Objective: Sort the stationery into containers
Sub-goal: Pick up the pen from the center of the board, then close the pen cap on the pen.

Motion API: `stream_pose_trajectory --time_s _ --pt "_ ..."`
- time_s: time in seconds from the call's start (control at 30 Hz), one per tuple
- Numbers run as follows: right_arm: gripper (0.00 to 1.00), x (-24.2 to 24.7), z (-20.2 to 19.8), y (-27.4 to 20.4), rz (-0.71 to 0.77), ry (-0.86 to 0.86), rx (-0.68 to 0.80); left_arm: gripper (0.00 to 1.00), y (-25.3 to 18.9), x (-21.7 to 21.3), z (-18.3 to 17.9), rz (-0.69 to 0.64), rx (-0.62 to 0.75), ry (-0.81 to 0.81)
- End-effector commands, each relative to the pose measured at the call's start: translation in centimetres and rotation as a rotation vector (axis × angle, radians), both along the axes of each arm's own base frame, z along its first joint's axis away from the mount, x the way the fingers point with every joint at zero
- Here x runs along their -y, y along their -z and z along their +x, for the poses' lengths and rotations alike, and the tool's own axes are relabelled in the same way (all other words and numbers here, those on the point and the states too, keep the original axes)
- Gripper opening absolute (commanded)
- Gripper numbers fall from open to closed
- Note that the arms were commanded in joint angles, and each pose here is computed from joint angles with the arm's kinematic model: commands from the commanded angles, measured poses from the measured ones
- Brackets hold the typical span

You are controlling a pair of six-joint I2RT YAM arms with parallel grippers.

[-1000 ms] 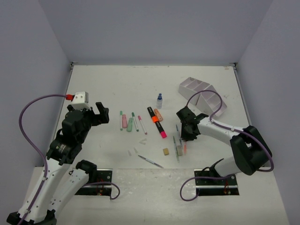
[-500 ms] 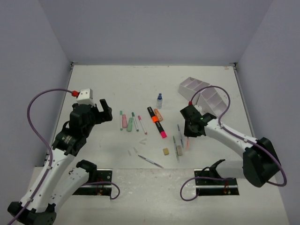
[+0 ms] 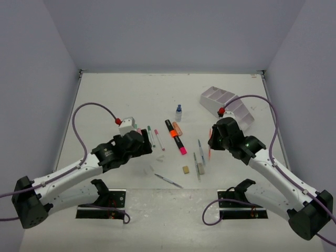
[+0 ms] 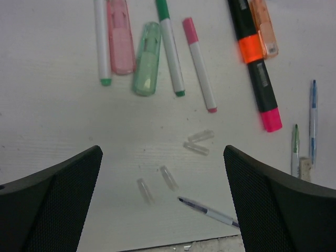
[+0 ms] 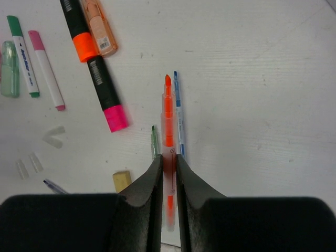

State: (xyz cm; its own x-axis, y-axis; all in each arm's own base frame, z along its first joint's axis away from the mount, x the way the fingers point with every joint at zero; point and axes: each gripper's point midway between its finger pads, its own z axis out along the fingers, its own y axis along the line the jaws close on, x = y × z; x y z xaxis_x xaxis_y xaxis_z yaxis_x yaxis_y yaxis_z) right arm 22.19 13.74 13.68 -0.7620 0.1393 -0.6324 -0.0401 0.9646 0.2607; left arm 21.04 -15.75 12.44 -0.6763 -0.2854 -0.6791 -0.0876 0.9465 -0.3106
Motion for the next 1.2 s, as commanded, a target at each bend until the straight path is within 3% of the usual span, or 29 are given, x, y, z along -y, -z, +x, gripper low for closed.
stream_pose_trajectory --time_s 0.0,0.1,0.2,0.37,0.67,1.17 --pt "0.00 -0.1 0.1 -1.1 0.011 -0.037 0.060 0.98 3.0 0.9 -2.4 0.065 -0.050 -0.126" --pt "0.00 0.7 0.3 -1.4 -0.013 -0.008 0.078 0.87 4.7 1.7 -4.4 0.097 -0.099 -0.159" --pt "0.00 0.7 0.4 -1.9 -0.002 -0.003 0.102 0.59 5.9 2.4 -5.9 0.111 -0.144 -0.155" --pt "0.00 0.3 0.2 -1.9 0.017 -0.025 0.102 0.40 7.0 1.6 -6.6 0.135 -0.180 -0.198" --pt "0.00 0.0 0.4 -1.7 0.016 -0.036 0.097 0.32 7.9 2.0 -6.6 0.123 -0.178 -0.176" --pt "0.00 -0.3 0.3 -1.7 0.029 -0.050 0.098 0.32 11.2 1.6 -7.0 0.196 -0.213 -0.156"
